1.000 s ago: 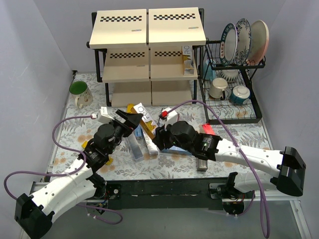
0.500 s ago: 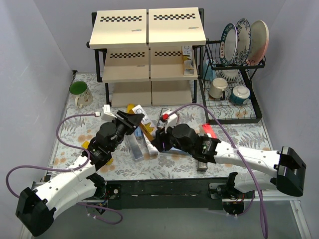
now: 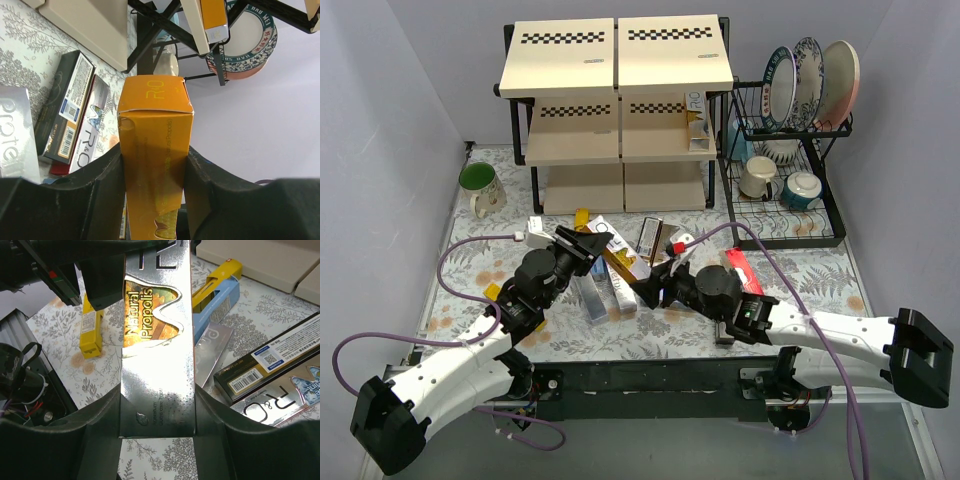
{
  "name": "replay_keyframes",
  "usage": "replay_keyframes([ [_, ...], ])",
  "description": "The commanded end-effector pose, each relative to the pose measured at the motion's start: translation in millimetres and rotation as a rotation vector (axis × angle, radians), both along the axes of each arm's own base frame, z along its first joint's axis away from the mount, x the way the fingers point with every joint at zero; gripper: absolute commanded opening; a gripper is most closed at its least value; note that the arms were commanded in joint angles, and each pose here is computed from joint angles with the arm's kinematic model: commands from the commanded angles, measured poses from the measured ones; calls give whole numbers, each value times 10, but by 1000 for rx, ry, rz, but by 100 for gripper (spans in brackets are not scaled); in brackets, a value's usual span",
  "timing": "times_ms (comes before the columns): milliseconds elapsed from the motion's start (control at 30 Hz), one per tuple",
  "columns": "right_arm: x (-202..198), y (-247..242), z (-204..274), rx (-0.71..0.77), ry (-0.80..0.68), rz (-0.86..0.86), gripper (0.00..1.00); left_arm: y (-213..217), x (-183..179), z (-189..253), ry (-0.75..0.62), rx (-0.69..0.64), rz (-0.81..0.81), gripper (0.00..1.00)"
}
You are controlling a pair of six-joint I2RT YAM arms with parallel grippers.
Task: Place and organize the toothpastes onto the shelf
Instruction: Pick up the toothpaste from the center of the board, then place the toothpaste on the shelf.
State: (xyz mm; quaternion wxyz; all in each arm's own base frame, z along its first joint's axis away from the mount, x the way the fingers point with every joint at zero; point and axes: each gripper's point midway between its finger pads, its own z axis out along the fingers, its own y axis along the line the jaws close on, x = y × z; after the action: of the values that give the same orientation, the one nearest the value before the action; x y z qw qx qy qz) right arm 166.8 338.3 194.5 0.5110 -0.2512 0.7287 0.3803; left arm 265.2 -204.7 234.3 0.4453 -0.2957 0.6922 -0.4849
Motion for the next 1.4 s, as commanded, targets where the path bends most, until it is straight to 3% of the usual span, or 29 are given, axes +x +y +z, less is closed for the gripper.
replay_keyframes([
  [0, 18, -10, 483, 181, -127, -2, 48, 112, 64, 206, -16, -111, 73, 17],
  [233, 22, -12, 540, 213, -181, 5, 49, 39, 43, 251, 5, -184, 43, 17],
  [400, 22, -23, 637, 239, -204, 4, 37, 21, 56, 326, 1, -190, 39, 22],
  [433, 23, -29, 661, 243, -207, 2, 33, 39, 66, 305, 6, -177, 50, 25],
  [467, 30, -52, 702, 245, -222, -4, 31, 58, 74, 325, -6, -158, 59, 38],
  [567, 104, -95, 769, 213, -253, -42, 23, 181, 106, 418, -47, -113, 115, 56],
  [700, 290, -153, 905, 144, -291, -137, 20, 486, 113, 626, -165, 73, 221, 83],
  [800, 502, -214, 1045, 61, -330, -242, 19, 811, 70, 855, -256, 250, 324, 95],
  [933, 848, -226, 1425, 1, -372, -382, 19, 1261, -96, 1225, -381, 426, 463, 98],
  [1033, 1232, -249, 1390, -148, -368, -482, 19, 1557, -235, 1338, -434, 546, 554, 98],
  [1167, 1731, -253, 1776, -154, -363, -608, 19, 1751, -321, 1176, -428, 614, 615, 98],
  [1367, 2401, -259, 1775, -186, -343, -740, 20, 1846, -343, 887, -373, 664, 636, 98],
])
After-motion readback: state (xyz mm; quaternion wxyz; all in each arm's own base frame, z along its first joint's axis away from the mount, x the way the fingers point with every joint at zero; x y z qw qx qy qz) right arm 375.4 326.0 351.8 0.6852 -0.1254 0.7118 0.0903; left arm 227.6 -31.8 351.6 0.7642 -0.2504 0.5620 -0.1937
